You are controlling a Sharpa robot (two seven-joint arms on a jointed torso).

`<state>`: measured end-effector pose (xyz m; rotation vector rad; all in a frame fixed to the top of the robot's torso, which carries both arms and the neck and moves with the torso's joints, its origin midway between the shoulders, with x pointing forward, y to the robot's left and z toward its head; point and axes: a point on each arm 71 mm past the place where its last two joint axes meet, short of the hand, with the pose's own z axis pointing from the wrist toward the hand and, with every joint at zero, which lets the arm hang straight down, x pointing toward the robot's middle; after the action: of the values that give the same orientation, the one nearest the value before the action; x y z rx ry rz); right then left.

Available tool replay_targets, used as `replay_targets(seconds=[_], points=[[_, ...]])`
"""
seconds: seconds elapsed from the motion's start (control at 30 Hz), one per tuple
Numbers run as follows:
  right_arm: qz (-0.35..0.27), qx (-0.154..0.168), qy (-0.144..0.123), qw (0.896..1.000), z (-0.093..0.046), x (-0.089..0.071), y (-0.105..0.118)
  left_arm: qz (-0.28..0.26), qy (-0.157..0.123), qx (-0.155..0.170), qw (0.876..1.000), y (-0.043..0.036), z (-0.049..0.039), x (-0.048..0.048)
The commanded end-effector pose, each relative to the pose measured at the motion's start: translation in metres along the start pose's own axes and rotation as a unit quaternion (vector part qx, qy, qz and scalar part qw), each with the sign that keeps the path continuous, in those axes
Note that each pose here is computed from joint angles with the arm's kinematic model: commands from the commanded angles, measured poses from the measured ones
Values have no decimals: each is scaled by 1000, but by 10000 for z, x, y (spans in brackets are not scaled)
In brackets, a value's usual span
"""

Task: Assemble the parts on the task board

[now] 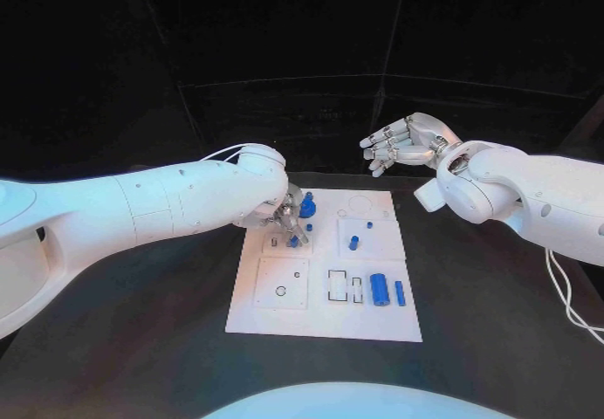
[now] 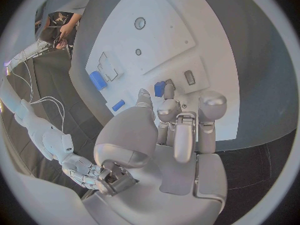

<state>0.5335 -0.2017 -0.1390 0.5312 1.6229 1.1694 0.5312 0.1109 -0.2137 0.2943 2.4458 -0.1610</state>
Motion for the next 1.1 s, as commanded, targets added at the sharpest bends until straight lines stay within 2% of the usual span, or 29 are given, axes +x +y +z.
replay_targets(seconds=[0.03,0.43,0.83,1.1], points=[[-14,0,7,1000,6,2,10,8,8,0,1000,-1,4,11],[-26,-1,10,1000,13,17,16,3,9,2,1000,11,38,45],[-26,1,11,1000,37,37,20,-10,2,16,1000,-25,41,53],[-26,5,13,1000,47,39,11,-19,1,17,1000,4,38,55]])
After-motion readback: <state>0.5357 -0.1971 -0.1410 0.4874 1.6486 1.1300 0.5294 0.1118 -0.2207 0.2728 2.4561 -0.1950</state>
